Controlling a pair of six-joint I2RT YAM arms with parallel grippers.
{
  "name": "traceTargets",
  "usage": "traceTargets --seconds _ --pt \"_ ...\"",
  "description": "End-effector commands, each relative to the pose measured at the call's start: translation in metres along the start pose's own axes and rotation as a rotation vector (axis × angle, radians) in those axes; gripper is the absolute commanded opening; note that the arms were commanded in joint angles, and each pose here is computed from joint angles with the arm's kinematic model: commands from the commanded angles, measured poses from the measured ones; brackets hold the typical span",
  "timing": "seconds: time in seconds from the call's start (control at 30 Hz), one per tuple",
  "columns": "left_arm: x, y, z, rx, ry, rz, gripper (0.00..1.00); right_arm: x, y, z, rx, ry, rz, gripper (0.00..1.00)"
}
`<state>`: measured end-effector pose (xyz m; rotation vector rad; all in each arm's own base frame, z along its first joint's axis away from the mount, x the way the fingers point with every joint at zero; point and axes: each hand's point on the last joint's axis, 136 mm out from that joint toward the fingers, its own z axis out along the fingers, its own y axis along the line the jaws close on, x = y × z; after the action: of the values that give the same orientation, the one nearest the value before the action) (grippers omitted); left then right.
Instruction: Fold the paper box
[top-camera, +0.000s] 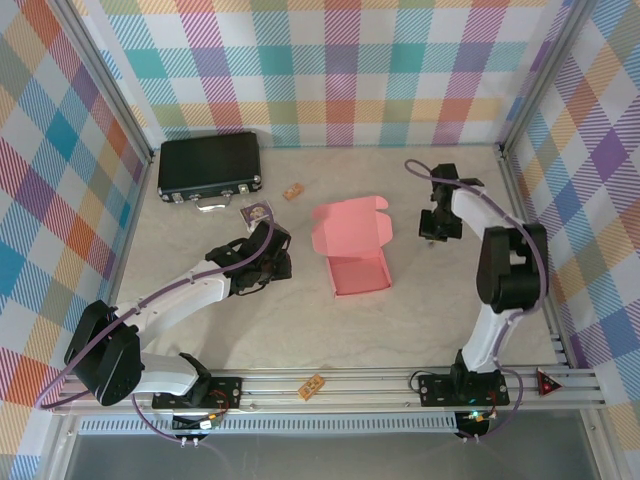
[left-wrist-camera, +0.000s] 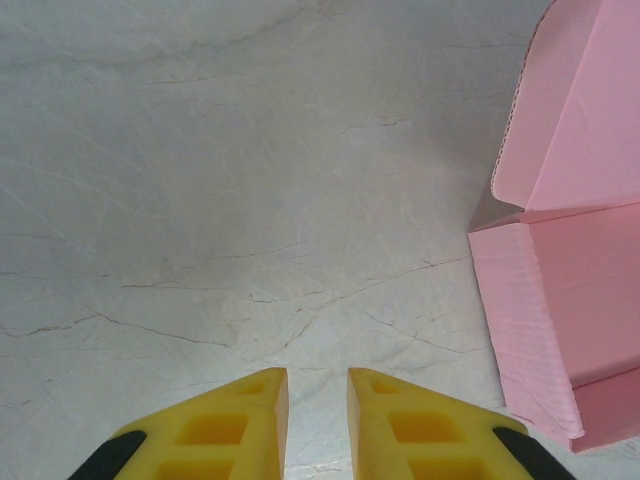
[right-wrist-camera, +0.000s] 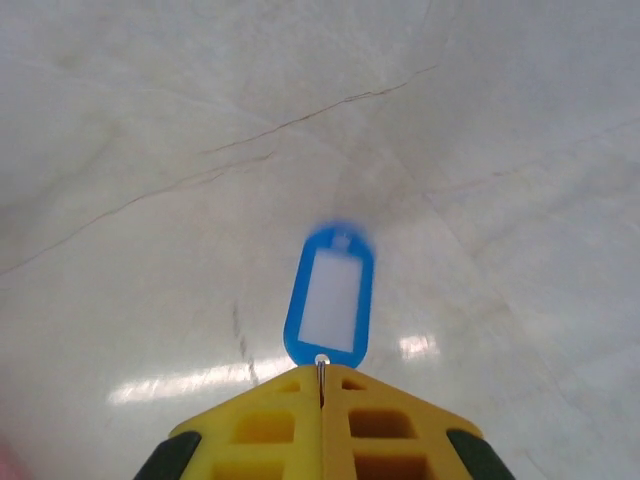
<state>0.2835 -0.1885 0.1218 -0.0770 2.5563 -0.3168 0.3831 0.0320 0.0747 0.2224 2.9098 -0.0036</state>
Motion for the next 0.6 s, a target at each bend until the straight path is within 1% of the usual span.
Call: traceTargets --seconds 0.0,0.17,0.33,0.43,0.57 --pt "-0.001 -0.006 -0.007 0.022 -0.006 0.003 0.23 0.003 0.013 -0.04 -0.077 -0.078 -0.054 0.0" --pt "-0.002 -0.007 -0.006 0.024 -0.007 0.003 0.23 0.015 0.038 -0.089 -0.226 -0.199 -0.128 0.0" --pt "-0.001 -0.007 -0.004 0.021 -0.003 0.002 0.23 0.044 0.079 -0.126 -0.424 -0.268 -0.226 0.0" --pt "-0.001 -0.007 -0.003 0.018 -0.003 0.0 0.23 0.067 0.103 -0.135 -0.504 -0.253 -0.299 0.0" --pt "-0.001 -0.008 -0.002 0.017 0.0 0.001 0.23 0.1 0.129 -0.132 -0.516 -0.188 -0.407 0.0"
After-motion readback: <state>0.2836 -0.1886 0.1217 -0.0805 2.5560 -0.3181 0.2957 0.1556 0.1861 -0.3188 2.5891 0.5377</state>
